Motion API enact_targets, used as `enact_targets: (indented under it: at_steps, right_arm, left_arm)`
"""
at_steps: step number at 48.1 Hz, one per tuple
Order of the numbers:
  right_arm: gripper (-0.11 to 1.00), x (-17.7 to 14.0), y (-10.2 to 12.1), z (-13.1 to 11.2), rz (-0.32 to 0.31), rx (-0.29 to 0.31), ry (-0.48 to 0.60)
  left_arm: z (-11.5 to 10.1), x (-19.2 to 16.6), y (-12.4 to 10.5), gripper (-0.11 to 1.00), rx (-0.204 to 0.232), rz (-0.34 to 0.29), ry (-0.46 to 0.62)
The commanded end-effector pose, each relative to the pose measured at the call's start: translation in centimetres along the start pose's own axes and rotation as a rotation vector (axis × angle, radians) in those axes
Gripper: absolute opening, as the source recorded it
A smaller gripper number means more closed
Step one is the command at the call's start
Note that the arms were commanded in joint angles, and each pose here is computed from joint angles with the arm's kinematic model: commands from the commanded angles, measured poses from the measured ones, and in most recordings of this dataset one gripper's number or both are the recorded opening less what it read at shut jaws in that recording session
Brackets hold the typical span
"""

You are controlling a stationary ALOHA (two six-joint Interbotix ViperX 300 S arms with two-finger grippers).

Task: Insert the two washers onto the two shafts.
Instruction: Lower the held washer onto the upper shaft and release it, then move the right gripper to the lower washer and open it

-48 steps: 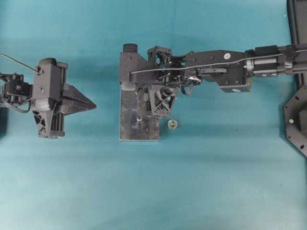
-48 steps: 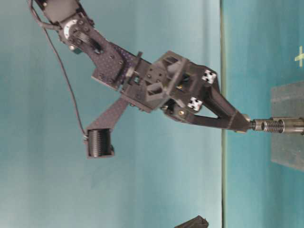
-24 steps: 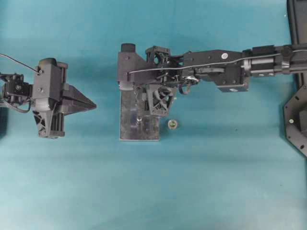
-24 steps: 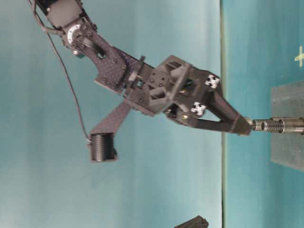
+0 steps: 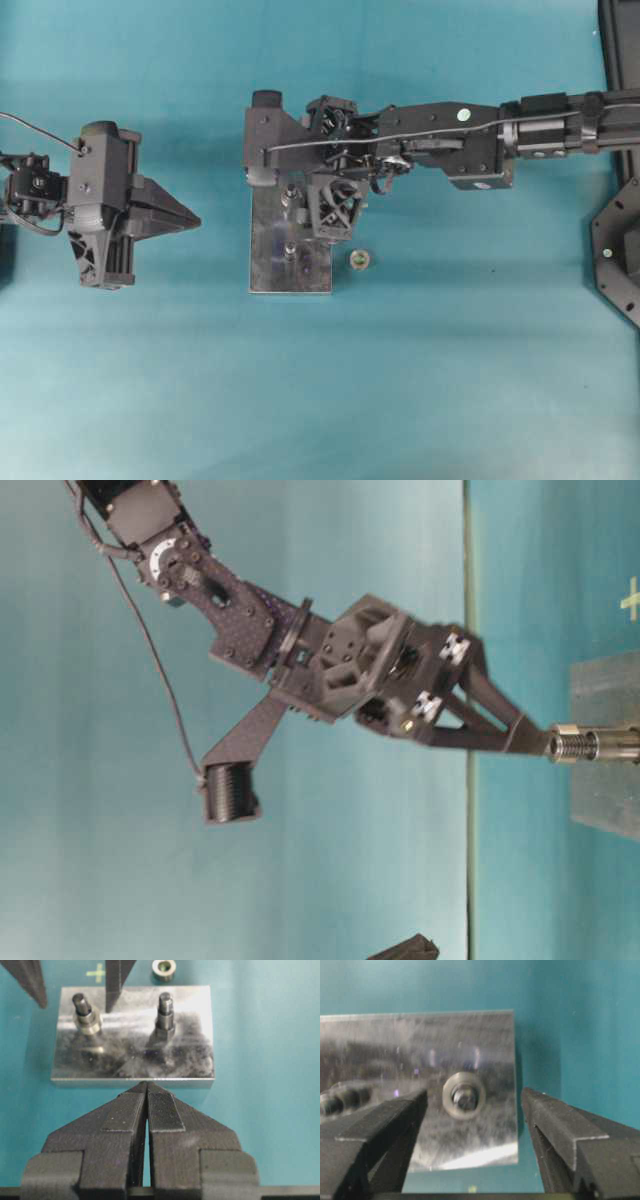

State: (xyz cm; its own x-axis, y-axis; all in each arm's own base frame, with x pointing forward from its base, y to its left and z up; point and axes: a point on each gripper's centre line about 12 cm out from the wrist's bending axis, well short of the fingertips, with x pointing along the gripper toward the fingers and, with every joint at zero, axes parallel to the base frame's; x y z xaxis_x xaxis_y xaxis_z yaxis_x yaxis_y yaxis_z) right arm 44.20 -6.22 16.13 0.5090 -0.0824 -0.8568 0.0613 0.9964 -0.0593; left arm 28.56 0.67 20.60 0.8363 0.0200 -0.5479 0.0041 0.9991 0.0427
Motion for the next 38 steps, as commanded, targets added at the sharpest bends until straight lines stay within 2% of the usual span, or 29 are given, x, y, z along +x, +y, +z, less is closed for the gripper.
enact_targets:
  at_steps: [1,9,17,26,35,38]
  right_arm:
    - [0.82,-1.2,-0.1,1.4,-0.003,0.014,-0.047]
    - [0.81,-2.3,0.0,0.9,0.003,0.022,-0.002]
    - [0.8,-3.9,0.8,-0.5,0.013,0.023,0.059]
    - [0.8,-5.6,1.8,-1.9,0.024,0.006,0.058]
    - [0.8,-5.7,3.0,-3.7,0.044,-0.012,0.09]
    - [0.8,-5.5,3.5,-4.4,0.054,-0.001,0.107]
  left_arm:
    - [0.9,-0.1,0.1,0.0,0.001,0.003,-0.029]
    - [0.8,-0.1,0.0,0.0,0.0,0.001,-0.026]
    - [0.6,-0.1,0.0,0.0,0.0,0.001,-0.023]
    - [0.6,-0.1,0.0,0.0,0.0,0.001,-0.021]
    - [0.6,-0.1,0.1,0.0,-0.001,0.002,-0.021]
    - [0.5,-0.1,0.0,0.0,0.0,0.001,-0.02]
